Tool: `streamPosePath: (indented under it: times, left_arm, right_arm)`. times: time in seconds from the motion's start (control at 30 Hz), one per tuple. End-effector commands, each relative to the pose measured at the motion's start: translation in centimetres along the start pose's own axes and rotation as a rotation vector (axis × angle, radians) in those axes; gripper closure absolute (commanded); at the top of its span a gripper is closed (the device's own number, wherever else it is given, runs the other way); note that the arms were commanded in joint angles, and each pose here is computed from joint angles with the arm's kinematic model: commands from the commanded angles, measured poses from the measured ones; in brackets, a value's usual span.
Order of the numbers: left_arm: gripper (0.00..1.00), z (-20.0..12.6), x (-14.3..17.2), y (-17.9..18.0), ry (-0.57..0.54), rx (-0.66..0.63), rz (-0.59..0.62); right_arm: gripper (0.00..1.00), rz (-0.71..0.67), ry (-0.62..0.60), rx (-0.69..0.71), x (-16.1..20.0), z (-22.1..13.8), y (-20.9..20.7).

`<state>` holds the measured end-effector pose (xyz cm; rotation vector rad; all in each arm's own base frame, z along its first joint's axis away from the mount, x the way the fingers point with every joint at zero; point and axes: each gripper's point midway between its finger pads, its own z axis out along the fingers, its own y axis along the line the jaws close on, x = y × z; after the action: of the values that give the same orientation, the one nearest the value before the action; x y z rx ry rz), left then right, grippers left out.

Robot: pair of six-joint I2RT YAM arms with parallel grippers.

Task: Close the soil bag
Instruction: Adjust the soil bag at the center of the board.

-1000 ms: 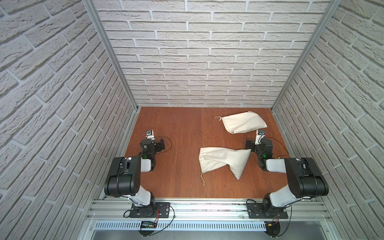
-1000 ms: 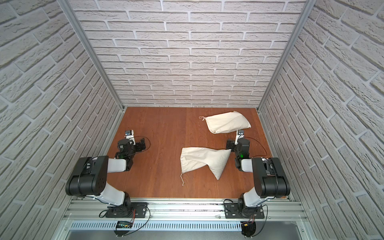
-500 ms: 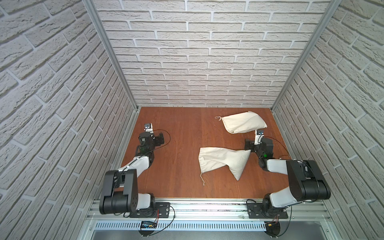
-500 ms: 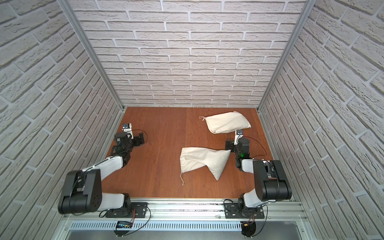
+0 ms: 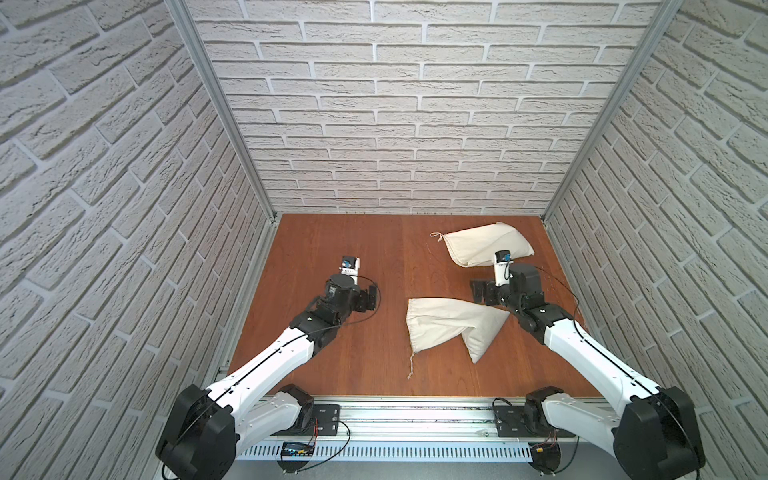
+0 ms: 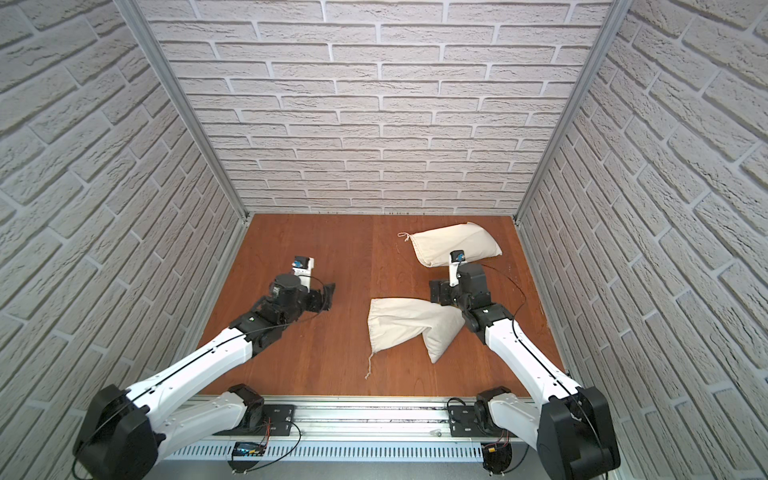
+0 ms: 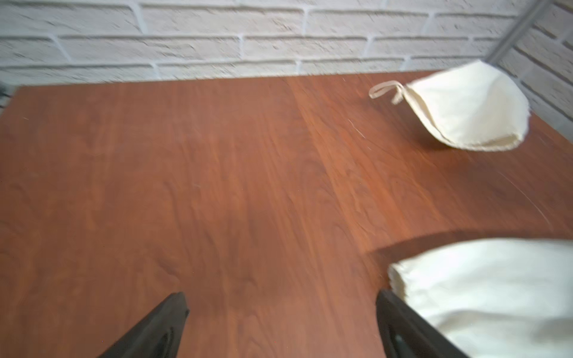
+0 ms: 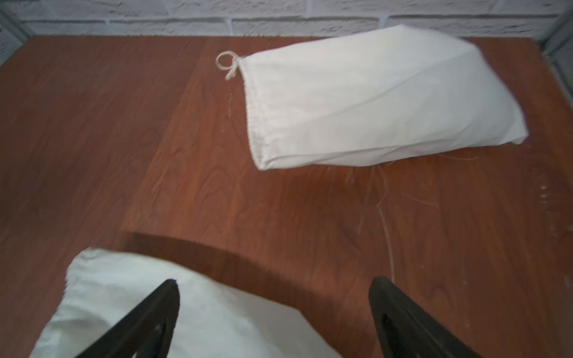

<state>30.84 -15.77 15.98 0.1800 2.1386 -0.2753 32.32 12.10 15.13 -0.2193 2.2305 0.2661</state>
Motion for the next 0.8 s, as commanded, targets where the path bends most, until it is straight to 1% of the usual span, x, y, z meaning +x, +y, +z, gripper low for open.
streamPosePath:
  times: [0.0,0.1,0.2,0.3,0.4,0.43,0.63,0.67,0.73,0.77]
  left_arm:
    - [0.02,0.3,3.9,-2.2,0.096,-0.012,-0.083]
    - [0.02,0.6,5.9,-6.0,0.12,0.066,-0.128]
    - [0.02,1.2,7.6,-7.6,0.142,0.079,-0.159]
    - [0.02,2.2,8.9,-7.3,0.167,0.046,-0.21]
    - [0.02,2.5,9.2,-6.5,0.142,0.017,-0.252]
    - [0.02,2.5,9.2,-6.1,0.133,0.002,-0.255]
    - [0.02,1.6,9.6,-4.5,0.121,-0.02,-0.28]
    - [0.02,1.5,9.5,-3.9,0.104,-0.044,-0.283]
    - [0.02,1.2,9.6,-3.4,0.101,-0.047,-0.286]
    - [0.02,1.1,9.7,-3.3,0.1,-0.044,-0.29]
  right_arm:
    - [0.03,-0.047,0.171,-0.058,4.3,-0.4,3.4]
    - [0.03,-0.154,0.2,-0.08,5.9,-0.2,6.3]
    - [0.01,-0.291,0.205,-0.069,6.3,0.7,8.5]
    - [0.0,-0.418,0.264,-0.053,6.9,2.4,10.1]
    - [0.01,-0.547,0.314,-0.056,7.5,4.5,12.3]
    - [0.01,-0.57,0.338,-0.063,7.9,5.4,12.8]
    - [0.0,-0.637,0.427,-0.098,9.1,9.3,15.0]
    - [0.0,-0.639,0.436,-0.1,9.3,10.0,15.2]
    - [0.04,-0.639,0.448,-0.101,9.4,11.0,15.5]
    - [0.08,-0.632,0.455,-0.111,9.5,11.4,15.7]
